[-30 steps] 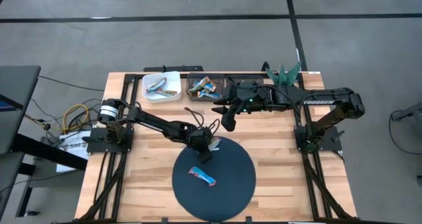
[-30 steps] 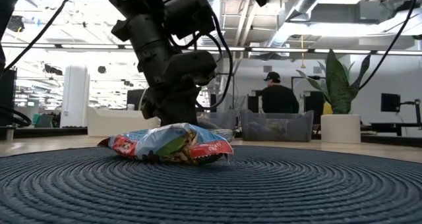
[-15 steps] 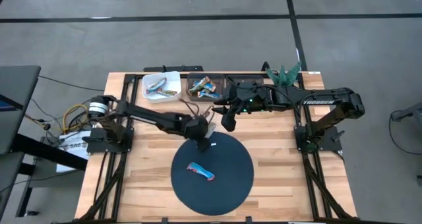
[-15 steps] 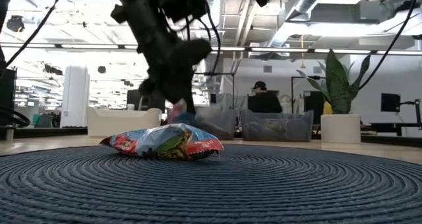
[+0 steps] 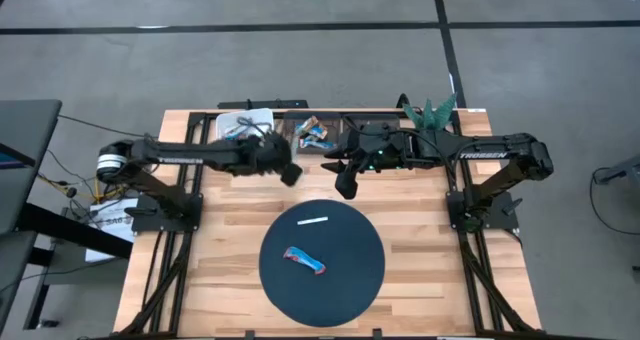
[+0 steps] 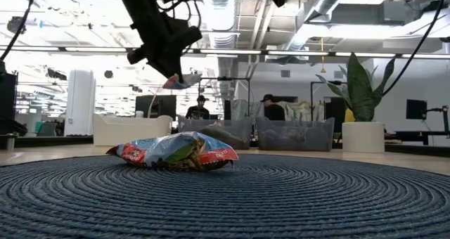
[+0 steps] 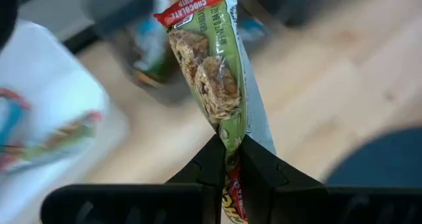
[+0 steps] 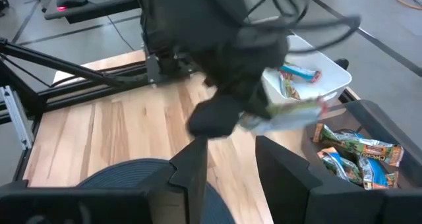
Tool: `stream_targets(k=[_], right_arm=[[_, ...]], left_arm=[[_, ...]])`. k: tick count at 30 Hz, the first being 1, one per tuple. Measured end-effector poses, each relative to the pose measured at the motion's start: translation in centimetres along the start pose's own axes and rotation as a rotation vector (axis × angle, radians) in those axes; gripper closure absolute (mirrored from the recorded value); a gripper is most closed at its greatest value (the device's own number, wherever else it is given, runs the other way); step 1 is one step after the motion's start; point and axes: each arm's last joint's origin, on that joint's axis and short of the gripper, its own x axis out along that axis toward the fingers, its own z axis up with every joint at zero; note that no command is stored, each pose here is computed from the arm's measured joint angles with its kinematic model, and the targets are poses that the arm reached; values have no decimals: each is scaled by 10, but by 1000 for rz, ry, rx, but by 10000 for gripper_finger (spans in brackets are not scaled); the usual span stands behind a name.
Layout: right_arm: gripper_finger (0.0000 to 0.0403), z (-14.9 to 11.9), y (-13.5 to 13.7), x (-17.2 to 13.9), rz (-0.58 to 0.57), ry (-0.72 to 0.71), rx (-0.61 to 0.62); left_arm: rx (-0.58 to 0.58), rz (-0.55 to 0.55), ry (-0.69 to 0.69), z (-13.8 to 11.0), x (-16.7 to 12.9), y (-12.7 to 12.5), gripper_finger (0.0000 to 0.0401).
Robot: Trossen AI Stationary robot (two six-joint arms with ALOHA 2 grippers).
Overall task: Pick and place Granola Bars by type
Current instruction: Put the red granola bar into the white bin
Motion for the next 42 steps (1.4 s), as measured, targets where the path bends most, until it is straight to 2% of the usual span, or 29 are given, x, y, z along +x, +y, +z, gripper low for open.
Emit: stream_targets(k=[3,6,10,16,23,26,34,37,42], right_arm=[[282,0,-1,0,-24,-5,0],[282,1,-3,0,-103,-22,1],[282,1,-5,-1,-185,-37,2],[282,2,-8,0,-189,-38,5],[282,2,-8,0,-188,-37,5],[282,2,-8,0,-187,-37,5],[282,2,-8,0,-187,-38,6],[282,2,-8,0,-186,-37,5],[282,2,-7,0,-181,-35,5]], left_arm=[[-35,44,-25,13,-2,21,380],[-75,91,-39,24,1,42,383],[-95,147,14,31,9,70,381],[-118,269,83,35,19,113,380],[-150,276,146,37,22,141,373],[-118,265,163,38,22,146,353],[-101,297,170,38,22,153,262],[-96,234,183,37,23,148,244],[71,-79,236,32,20,115,244]])
